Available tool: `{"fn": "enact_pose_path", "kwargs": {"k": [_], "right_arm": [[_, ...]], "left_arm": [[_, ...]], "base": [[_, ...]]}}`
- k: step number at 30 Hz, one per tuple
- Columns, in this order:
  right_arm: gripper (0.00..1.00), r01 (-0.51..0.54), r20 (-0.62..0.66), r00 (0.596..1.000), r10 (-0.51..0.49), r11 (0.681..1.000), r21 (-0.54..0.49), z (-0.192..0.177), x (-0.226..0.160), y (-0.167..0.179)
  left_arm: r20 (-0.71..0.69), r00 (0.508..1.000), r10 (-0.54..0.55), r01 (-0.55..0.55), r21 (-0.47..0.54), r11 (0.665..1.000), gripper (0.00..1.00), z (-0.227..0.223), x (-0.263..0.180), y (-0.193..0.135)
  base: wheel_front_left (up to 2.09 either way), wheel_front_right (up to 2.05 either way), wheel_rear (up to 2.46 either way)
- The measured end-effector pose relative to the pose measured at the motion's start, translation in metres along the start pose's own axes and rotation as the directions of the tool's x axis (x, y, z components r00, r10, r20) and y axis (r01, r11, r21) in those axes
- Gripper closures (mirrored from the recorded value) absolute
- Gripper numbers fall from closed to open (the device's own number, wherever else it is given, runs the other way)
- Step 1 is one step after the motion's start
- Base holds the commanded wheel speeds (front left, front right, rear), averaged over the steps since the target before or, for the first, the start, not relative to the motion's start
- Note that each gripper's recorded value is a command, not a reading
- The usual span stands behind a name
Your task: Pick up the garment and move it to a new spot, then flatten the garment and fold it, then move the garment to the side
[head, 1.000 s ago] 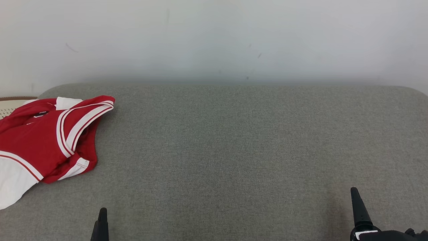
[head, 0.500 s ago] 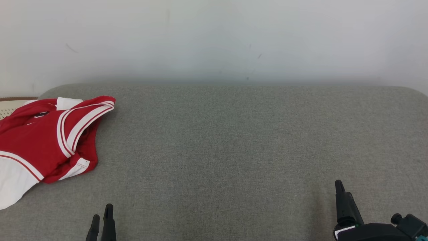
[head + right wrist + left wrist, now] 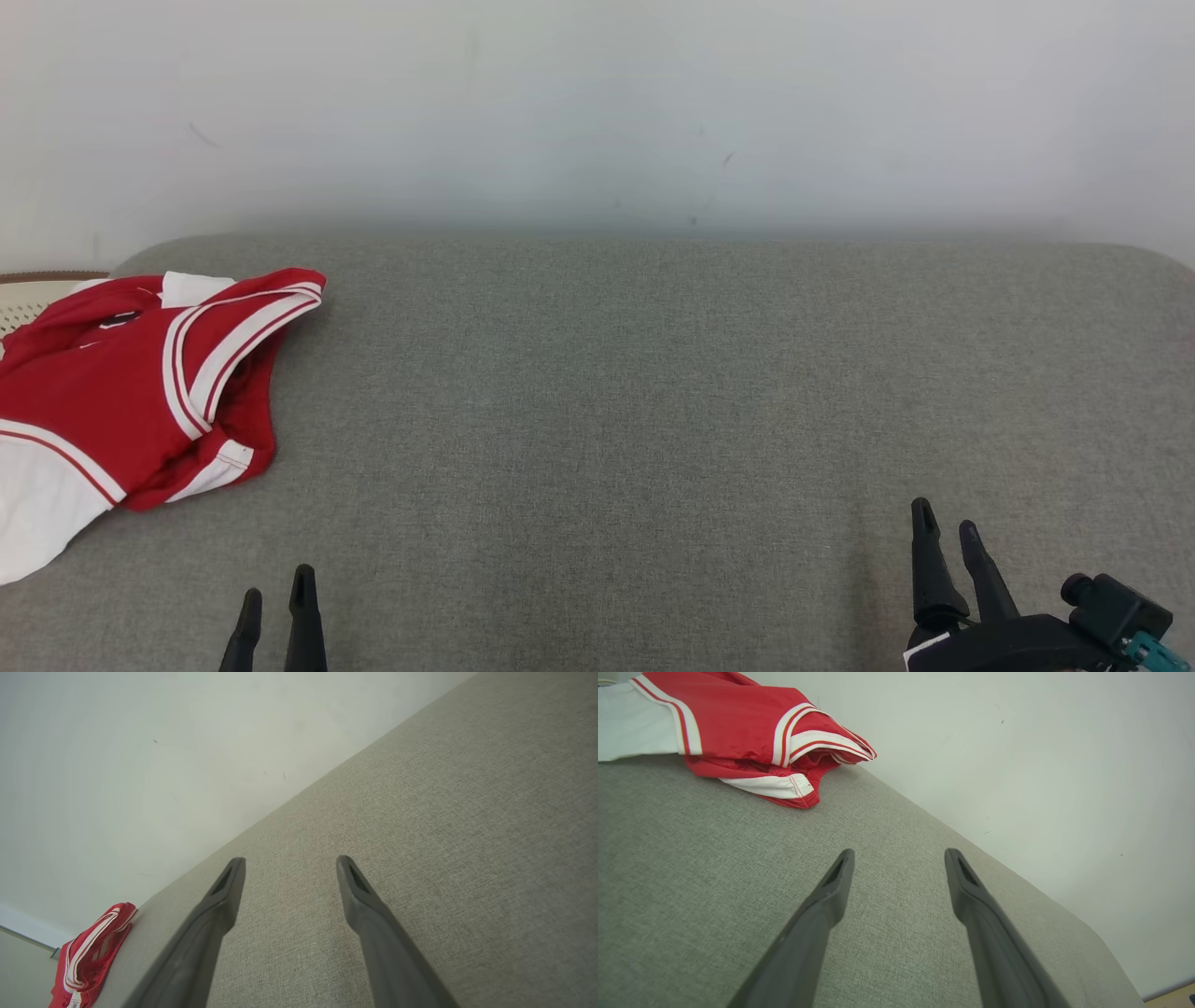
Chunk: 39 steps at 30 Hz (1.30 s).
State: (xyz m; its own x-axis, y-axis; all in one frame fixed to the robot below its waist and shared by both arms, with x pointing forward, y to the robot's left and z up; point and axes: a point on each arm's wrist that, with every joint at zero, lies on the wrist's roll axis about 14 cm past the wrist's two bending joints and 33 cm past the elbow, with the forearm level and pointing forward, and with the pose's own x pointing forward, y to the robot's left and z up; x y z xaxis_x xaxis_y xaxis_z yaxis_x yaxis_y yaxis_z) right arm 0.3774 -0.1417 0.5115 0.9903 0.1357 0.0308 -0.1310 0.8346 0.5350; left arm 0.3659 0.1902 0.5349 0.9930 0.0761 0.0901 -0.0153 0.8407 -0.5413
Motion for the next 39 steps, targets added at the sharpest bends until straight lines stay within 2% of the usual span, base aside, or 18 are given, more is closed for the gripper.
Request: {"fn": "enact_pose_path", "kwargs": {"k": [17,29,39], "right_arm": [[0.0,-0.045,-0.002,0.999,0.045,0.976,-0.211,-0.004,0.001,0.01],[0.0,-0.071,-0.024,0.997,0.067,0.945,-0.319,-0.007,0.0,0.015],[0.0,-0.09,-0.048,0.996,0.077,0.915,-0.394,-0.01,-0.001,0.018]], "left_arm": [[0.053,0.999,-0.011,0.001,0.199,0.98,0.0,0.012,-0.004,0.001],[0.073,0.996,-0.054,0.031,0.277,0.96,0.0,0.017,-0.008,-0.005],[0.069,0.996,-0.06,0.029,0.382,0.924,0.0,0.015,-0.011,0.001]], "base": [[0.0,0.0,0.0],[0.0,0.0,0.0],[0.0,0.0,0.0]]}}
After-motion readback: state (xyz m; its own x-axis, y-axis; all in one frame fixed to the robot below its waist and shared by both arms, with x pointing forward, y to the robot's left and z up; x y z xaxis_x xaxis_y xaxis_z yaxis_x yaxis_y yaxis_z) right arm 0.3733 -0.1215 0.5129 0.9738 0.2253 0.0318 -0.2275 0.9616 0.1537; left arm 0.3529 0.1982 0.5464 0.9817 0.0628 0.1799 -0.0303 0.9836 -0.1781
